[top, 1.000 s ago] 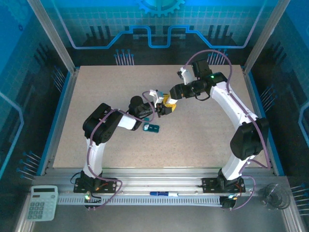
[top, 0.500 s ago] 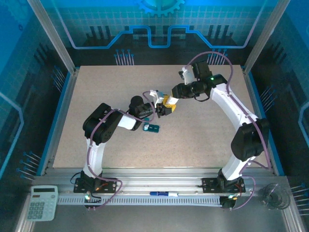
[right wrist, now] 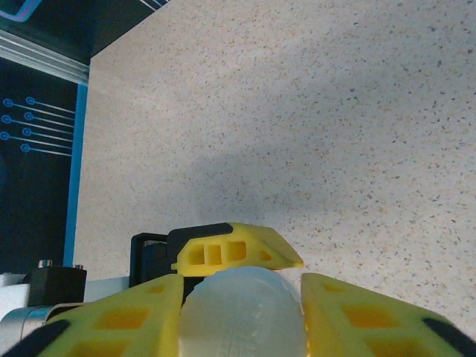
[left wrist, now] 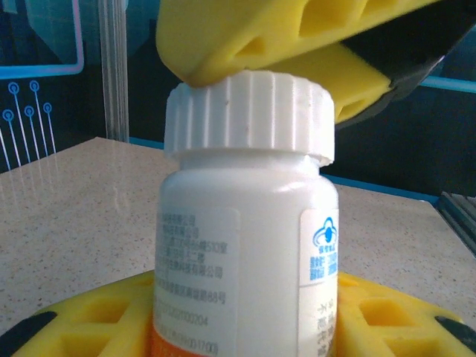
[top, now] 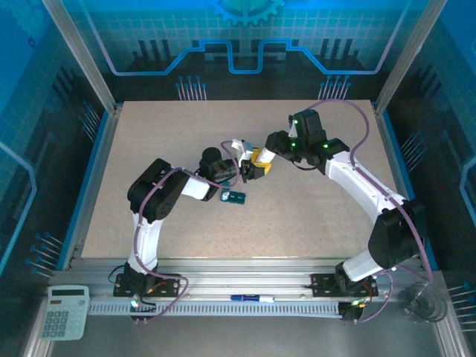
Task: Sort the pills into containers
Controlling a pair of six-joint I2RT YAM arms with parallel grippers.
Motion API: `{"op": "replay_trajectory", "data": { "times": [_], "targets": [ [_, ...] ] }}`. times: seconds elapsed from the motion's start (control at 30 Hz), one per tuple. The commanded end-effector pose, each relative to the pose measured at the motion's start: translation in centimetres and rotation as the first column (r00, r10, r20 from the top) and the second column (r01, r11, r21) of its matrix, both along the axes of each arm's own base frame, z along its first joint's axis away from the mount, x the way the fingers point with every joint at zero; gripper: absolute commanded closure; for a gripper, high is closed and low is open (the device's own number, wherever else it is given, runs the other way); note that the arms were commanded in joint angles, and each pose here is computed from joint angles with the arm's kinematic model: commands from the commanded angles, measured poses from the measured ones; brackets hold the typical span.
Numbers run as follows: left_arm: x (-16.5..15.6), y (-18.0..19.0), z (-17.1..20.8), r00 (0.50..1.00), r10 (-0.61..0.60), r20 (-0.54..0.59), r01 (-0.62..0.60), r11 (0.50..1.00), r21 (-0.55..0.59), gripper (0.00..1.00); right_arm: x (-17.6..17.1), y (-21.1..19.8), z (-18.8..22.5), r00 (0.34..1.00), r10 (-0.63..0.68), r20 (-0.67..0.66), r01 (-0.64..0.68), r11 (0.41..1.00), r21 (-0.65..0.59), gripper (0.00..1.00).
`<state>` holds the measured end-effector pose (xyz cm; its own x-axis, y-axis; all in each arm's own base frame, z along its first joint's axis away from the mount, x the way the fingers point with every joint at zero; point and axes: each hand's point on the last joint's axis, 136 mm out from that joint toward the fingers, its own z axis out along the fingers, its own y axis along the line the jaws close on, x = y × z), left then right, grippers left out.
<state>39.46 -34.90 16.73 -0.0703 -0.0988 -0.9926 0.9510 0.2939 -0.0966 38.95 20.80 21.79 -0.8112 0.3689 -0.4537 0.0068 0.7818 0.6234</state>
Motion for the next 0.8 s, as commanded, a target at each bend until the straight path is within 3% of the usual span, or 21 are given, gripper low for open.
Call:
{"op": "replay_trajectory", "data": {
  "times": [0.0,0.07,0.27,0.43,0.77],
  "targets": [
    [-0.1,0.1,4.2,0.992,0.026,0.126,-0.017,0.997,-0.075,1.00,-1.8,1.0,0.3,0.997,0.052,-0.059,-0.050,0.998,0.035,0.40],
    [-0.1,0.1,4.3,0.991,0.025,0.128,-0.015,0.997,-0.077,1.00,-1.8,0.1,1.8,0.998,0.068,-0.008,-0.068,0.998,0.007,0.29],
    [-0.2,0.1,4.4,0.990,0.025,0.135,-0.015,0.997,-0.075,1.00,-1.6,-2.2,4.5,0.969,0.144,0.201,-0.121,0.985,-0.123,0.18],
    [-0.3,0.2,4.6,0.990,0.026,0.139,-0.015,0.997,-0.076,1.00,-1.0,-2.5,5.7,0.908,0.274,0.315,-0.234,0.959,-0.160,0.18],
    [-0.3,0.1,4.7,0.990,0.022,0.140,-0.012,0.997,-0.078,1.00,-0.4,-0.1,4.2,0.882,0.402,0.246,-0.381,0.915,-0.131,0.22]
  ]
}}
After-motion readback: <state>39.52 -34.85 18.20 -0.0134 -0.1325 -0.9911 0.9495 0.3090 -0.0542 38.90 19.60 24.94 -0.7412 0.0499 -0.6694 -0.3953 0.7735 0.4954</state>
